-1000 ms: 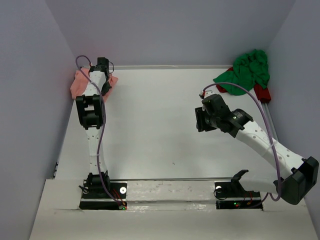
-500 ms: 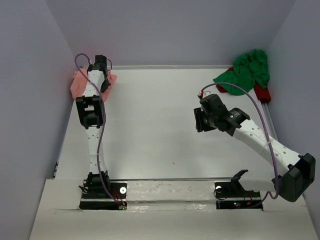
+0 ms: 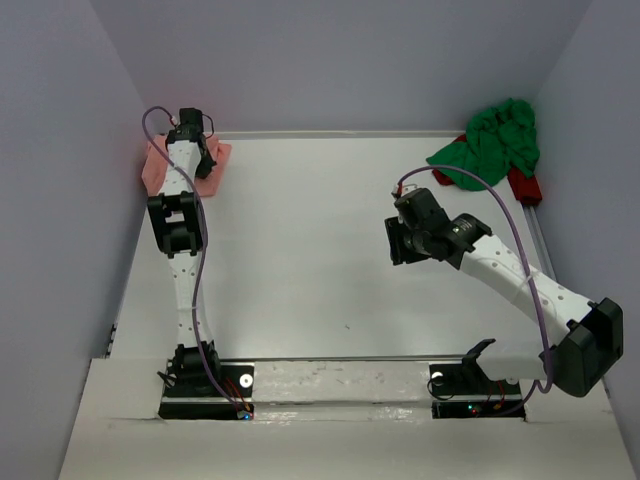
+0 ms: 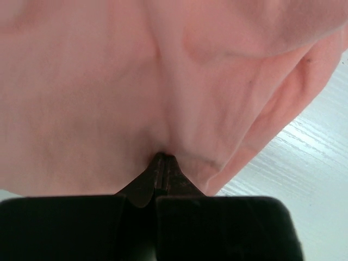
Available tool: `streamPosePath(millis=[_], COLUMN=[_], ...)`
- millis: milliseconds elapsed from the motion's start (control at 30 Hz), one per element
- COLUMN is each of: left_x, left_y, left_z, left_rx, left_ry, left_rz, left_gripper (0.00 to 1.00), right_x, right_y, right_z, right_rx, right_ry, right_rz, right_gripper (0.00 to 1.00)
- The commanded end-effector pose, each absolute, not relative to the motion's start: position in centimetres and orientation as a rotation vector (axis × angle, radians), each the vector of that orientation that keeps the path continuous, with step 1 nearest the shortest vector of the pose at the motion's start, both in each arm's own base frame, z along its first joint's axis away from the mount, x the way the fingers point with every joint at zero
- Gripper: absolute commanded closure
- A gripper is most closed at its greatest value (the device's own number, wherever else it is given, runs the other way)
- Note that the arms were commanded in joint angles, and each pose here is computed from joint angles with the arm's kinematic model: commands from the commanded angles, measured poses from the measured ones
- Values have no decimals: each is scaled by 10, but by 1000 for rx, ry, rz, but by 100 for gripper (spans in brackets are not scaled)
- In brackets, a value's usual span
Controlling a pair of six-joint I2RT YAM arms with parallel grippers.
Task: Fold and stack the t-shirts
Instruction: Put the neatly folded tshirt into the corner of the board with the left arm
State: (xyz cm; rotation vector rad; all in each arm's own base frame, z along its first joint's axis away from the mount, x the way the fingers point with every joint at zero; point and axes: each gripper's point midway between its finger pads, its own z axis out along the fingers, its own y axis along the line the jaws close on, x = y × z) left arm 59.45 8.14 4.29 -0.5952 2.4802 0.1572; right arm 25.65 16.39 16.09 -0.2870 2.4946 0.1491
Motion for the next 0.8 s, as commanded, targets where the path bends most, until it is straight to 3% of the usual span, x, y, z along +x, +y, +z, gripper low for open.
streamPosePath(millis=[0, 267, 400, 500, 767], left_x=[607, 608, 607, 610, 603], left_y=[95, 87, 70, 59, 39], left_z=[61, 72, 98, 125, 161], left_rx=[-575, -537, -495, -479, -454], left_ry=[2411, 2396, 2338, 2277, 2216], left_rz=[159, 120, 93, 63, 49], left_gripper=[95, 68, 37, 29, 24], right_x=[260, 260, 258, 256, 245], right_y=[170, 170, 172, 172, 168], right_z=[168, 163, 159, 158, 160], right_rx=[-275, -276, -276, -272, -249], right_ry=[2481, 2483, 2486, 2484, 2467], right_rz=[171, 172, 193, 203, 247], right_gripper=[50, 50, 50, 50, 50])
